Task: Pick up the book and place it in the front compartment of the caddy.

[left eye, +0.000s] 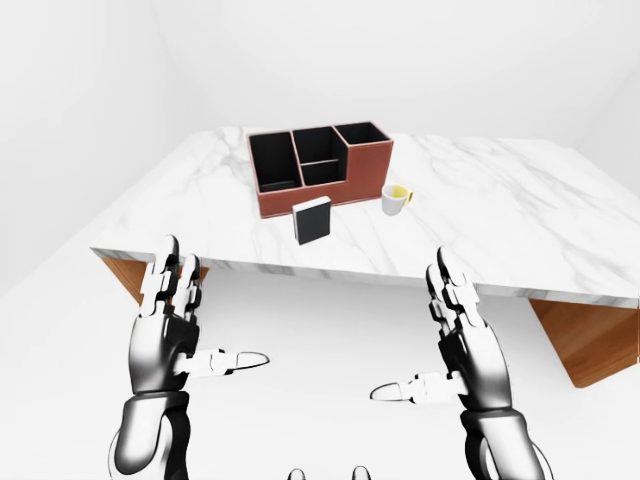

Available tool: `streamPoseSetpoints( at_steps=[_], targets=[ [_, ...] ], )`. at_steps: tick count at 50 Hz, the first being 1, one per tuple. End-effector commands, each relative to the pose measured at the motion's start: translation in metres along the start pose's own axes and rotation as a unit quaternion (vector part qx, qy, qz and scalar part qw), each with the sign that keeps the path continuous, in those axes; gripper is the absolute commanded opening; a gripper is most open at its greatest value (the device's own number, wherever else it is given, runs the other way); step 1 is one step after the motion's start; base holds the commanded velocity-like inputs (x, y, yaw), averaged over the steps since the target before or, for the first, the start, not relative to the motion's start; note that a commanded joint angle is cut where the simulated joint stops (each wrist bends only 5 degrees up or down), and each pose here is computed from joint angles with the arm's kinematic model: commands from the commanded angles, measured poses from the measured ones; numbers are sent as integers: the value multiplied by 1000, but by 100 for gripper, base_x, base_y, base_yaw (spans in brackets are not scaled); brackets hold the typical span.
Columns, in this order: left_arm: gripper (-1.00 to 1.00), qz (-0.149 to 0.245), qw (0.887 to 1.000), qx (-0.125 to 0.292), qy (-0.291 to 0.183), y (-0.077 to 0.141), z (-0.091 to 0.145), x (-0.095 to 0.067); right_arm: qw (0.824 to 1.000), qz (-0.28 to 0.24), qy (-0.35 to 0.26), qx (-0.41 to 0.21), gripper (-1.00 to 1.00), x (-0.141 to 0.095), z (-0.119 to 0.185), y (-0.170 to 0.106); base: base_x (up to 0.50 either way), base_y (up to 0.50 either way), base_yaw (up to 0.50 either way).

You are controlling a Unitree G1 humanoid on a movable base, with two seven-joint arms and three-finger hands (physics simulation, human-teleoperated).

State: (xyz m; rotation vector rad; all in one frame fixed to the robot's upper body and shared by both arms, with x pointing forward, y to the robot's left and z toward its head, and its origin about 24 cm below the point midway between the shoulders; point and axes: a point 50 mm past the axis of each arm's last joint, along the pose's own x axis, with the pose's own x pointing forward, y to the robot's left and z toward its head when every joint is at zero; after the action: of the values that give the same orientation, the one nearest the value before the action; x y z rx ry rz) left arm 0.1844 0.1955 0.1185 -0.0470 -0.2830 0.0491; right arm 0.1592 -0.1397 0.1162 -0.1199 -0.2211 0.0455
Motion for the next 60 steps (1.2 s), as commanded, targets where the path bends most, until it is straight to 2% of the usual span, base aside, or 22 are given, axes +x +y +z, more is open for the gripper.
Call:
streamPoseSetpoints(
  at_steps=[1, 26, 28, 34, 36, 60],
  targets=[
    [100, 6, 1000, -5, 14, 0, -8, 3, 1000, 0, 4, 0, 100, 3, -6, 2, 0, 0, 50],
    [100, 8, 1000, -5, 7, 1, -6, 4, 1000, -9, 14, 6, 100, 6, -9, 1, 0, 0, 50],
    [100, 8, 1000, -6, 8, 1, -7, 5, 999, -3, 5, 41, 100, 6, -4, 3, 0, 0, 0],
    [100, 7, 1000, -6, 7, 1, -6, 5, 999, 6, 8, 39, 100, 3, -4, 3, 0, 0, 0],
    [100, 6, 1000, -6, 9, 0, -7, 4, 999, 10, -10, 48, 100, 1, 0, 2, 12, 4, 0],
    [100, 5, 1000, -7, 12, 0, -8, 3, 999, 8, -10, 33, 100, 0, -1, 1, 48, 15, 0]
  ],
)
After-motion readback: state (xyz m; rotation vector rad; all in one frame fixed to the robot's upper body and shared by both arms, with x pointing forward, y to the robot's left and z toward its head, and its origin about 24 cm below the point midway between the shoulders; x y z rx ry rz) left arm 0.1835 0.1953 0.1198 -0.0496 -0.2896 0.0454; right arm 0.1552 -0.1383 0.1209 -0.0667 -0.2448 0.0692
